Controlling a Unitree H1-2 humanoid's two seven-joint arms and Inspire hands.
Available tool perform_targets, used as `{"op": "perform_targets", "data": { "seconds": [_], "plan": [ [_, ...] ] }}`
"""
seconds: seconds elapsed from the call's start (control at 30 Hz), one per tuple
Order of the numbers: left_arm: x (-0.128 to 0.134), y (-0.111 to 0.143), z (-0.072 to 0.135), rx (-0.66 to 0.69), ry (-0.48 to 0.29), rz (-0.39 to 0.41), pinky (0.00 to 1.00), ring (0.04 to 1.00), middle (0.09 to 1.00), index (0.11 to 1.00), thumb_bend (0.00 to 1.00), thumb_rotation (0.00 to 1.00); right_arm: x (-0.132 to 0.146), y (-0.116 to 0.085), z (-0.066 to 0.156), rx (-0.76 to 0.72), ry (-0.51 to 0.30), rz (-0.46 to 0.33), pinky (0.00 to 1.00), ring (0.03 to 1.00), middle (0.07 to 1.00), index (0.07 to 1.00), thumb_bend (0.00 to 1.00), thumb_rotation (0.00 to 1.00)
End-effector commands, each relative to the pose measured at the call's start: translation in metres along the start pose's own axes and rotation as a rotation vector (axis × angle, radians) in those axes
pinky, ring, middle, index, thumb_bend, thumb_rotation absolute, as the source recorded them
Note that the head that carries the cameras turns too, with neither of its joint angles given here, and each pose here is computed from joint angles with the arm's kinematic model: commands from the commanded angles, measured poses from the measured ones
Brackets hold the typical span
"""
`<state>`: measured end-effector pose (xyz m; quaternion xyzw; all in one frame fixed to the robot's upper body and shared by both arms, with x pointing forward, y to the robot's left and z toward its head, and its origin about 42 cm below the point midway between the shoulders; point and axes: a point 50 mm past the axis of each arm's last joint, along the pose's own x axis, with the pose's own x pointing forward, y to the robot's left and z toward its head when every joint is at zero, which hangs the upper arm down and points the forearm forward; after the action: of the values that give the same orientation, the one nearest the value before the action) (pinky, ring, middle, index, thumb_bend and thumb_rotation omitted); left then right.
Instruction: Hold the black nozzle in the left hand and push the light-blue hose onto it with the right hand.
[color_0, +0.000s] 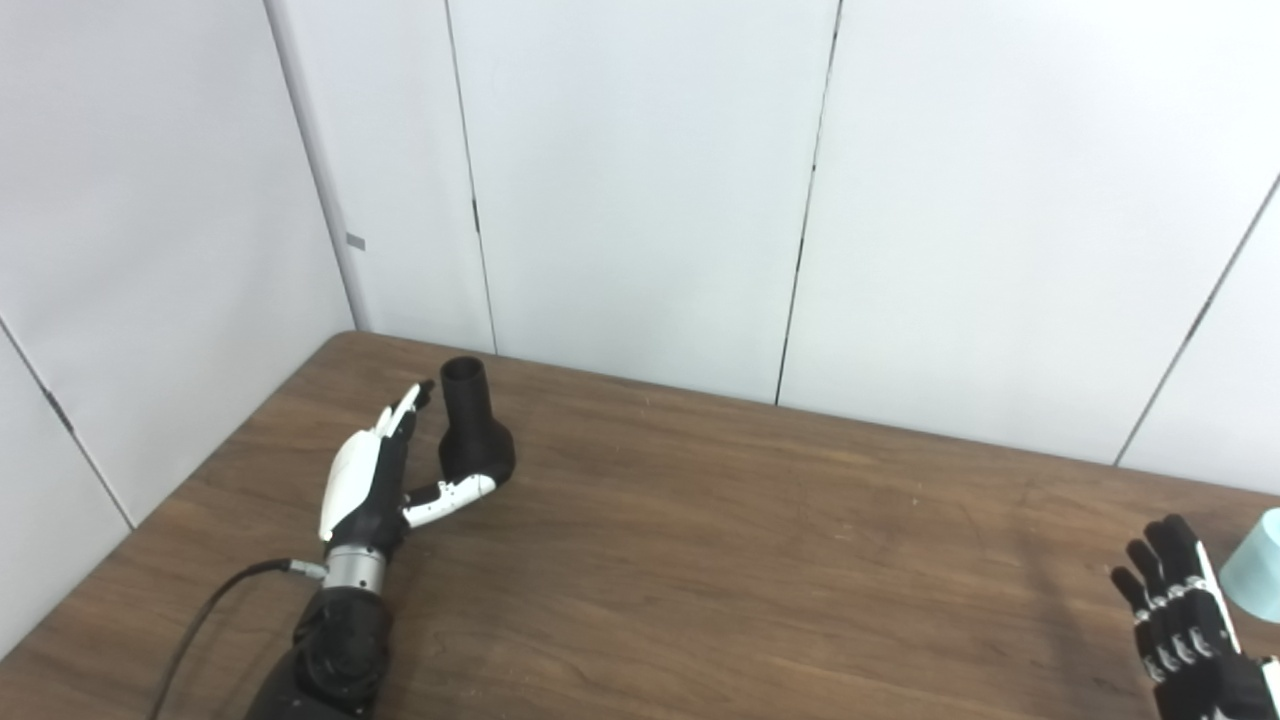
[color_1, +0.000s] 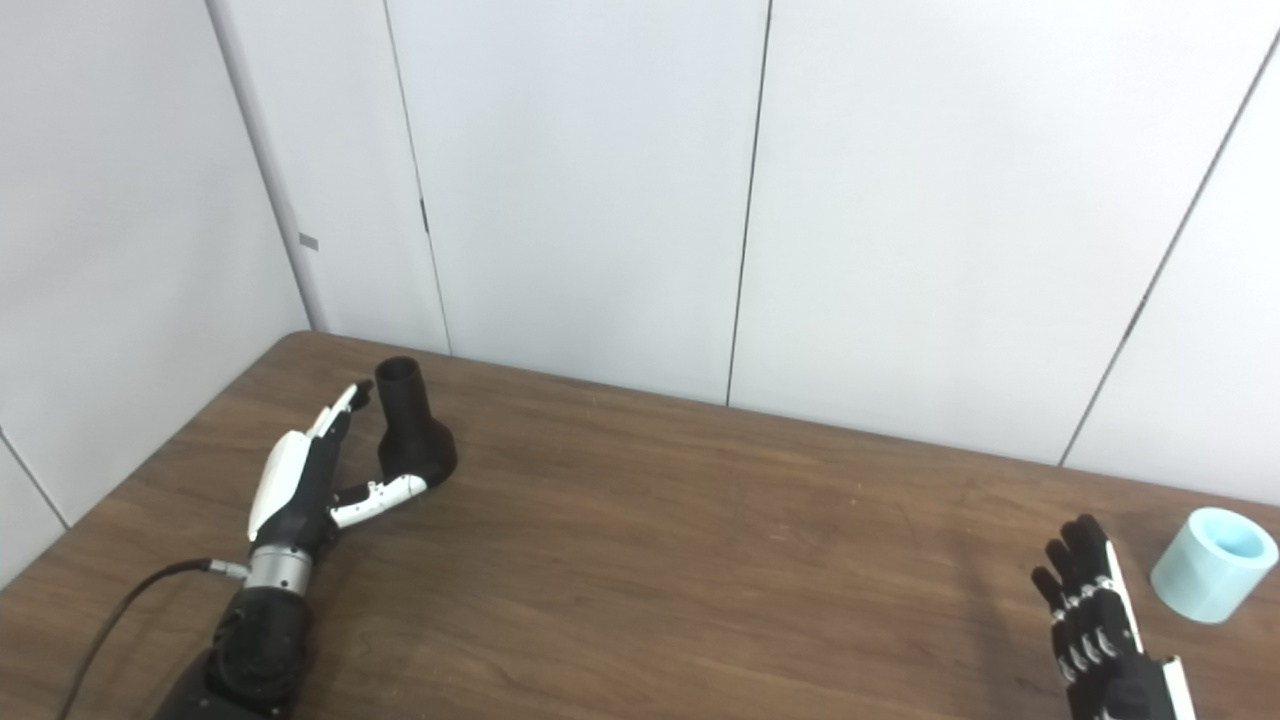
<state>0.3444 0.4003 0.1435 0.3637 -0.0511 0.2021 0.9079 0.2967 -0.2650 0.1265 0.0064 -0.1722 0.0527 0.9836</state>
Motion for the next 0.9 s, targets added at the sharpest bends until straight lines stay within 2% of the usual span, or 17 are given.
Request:
{"op": "perform_targets", "data": {
  "seconds": [0.0, 0.17, 0.43, 0.7, 0.77, 0.87],
  "plan": [
    [0.023, 0.021, 0.017, 0.004, -0.077, 0.057, 1.00, 0.990, 0.906, 0.908, 1.00, 0.57, -0.043, 0.003, -0.035, 0.031, 0.162, -0.040, 0.96, 1.000, 1.000, 1.000, 0.76, 0.98],
    [0.032, 0.024, 0.012, -0.029, -0.062, 0.064, 1.00, 0.986, 0.901, 0.933, 1.00, 0.57, -0.043, 0.004, -0.035, 0.028, 0.162, -0.038, 0.96, 1.000, 1.000, 1.000, 0.76, 0.98],
    [0.040, 0.023, 0.018, -0.005, -0.065, -0.010, 1.00, 0.994, 0.919, 0.880, 1.00, 0.56, -0.042, 0.006, -0.034, 0.025, 0.161, -0.038, 0.95, 1.000, 1.000, 1.000, 0.76, 0.98],
    [0.047, 0.019, 0.021, 0.019, -0.055, -0.047, 1.00, 0.993, 0.911, 0.878, 1.00, 0.57, -0.042, 0.009, -0.034, 0.023, 0.160, -0.039, 0.96, 1.000, 1.000, 1.000, 0.75, 0.99],
    [0.049, 0.017, 0.021, 0.026, -0.055, -0.058, 1.00, 0.990, 0.894, 0.868, 1.00, 0.58, -0.042, 0.010, -0.033, 0.023, 0.159, -0.039, 0.96, 1.000, 1.000, 1.000, 0.75, 0.99],
    [0.052, 0.015, 0.022, 0.020, -0.046, -0.063, 1.00, 0.968, 0.860, 0.781, 1.00, 0.58, -0.042, 0.009, -0.034, 0.024, 0.160, -0.040, 0.96, 1.000, 1.000, 1.000, 0.76, 0.99]
  ]
}}
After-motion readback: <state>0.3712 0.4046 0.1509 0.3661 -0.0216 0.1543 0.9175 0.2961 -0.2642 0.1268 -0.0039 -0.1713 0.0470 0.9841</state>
